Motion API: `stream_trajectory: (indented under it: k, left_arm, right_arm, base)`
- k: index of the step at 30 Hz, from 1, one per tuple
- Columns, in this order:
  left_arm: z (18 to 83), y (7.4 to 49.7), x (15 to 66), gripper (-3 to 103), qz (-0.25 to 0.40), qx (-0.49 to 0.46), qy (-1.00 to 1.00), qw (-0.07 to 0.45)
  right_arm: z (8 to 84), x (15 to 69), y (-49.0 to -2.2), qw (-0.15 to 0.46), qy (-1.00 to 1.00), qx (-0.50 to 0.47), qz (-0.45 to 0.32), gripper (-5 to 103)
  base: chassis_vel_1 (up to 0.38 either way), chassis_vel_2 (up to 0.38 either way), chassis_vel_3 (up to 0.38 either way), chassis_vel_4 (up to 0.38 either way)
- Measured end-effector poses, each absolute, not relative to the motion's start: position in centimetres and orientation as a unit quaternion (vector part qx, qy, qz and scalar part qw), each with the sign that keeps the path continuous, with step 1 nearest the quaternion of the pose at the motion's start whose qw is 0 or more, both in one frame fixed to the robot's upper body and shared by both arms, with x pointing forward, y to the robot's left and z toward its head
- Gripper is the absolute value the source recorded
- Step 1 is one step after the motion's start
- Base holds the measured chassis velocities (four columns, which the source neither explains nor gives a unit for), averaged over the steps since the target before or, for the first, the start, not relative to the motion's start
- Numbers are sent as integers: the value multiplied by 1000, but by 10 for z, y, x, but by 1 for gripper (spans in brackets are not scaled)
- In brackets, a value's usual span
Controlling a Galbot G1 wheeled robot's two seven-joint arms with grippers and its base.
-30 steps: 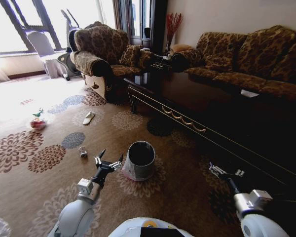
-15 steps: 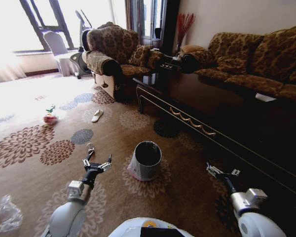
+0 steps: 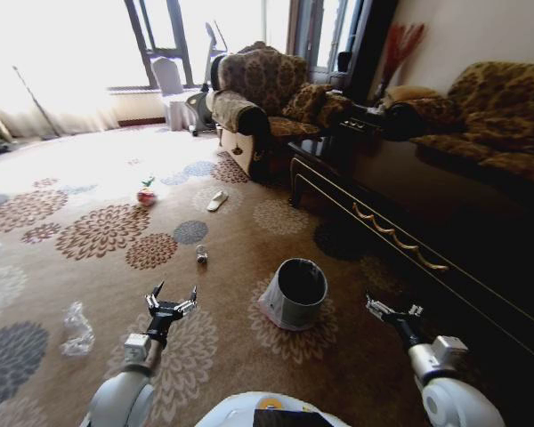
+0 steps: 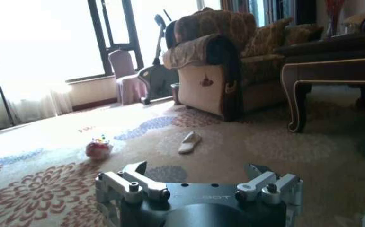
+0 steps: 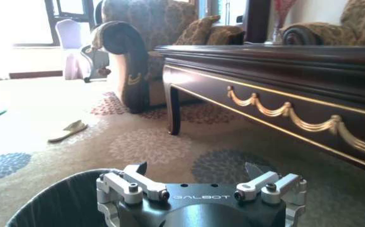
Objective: Pick up the trash from the ground and place it into the trash bin.
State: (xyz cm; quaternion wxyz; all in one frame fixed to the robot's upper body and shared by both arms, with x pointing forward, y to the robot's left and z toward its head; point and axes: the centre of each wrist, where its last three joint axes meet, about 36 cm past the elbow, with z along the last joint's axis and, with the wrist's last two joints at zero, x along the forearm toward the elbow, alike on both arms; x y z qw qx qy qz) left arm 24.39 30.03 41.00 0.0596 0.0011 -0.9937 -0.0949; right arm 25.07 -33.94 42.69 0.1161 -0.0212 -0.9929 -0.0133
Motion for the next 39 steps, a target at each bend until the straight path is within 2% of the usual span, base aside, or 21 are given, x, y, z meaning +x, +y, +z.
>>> stream_trajectory:
  k: [13, 21, 24, 32, 39]
  left_arm:
    - [407, 293, 250, 100, -91, -6, -995, 40]
    - [423, 274, 244, 100, -83, -4, -996, 41]
    - [426, 269, 243, 100, -79, -3, -996, 42]
    - [417, 279, 258, 100, -87, 20, -994, 58]
    - [406, 291, 260, 100, -88, 41, -993, 63]
  right_arm:
    - [420, 253, -344, 123, -992, -22, -14, 100]
    - [419, 270, -372, 182, -983, -4, -7, 100]
    - [420, 279, -378, 222, -975, 25, -18, 100]
    - [402, 331, -382, 273, -960, 59, 8, 100]
    - [392, 351, -386, 315, -946, 69, 27, 100]
  base:
    - [-101, 171, 181, -105]
    - [-54, 49, 49, -53]
    - [0, 0, 0, 0]
    - [0, 0, 0, 0]
    - [0, 0, 0, 0]
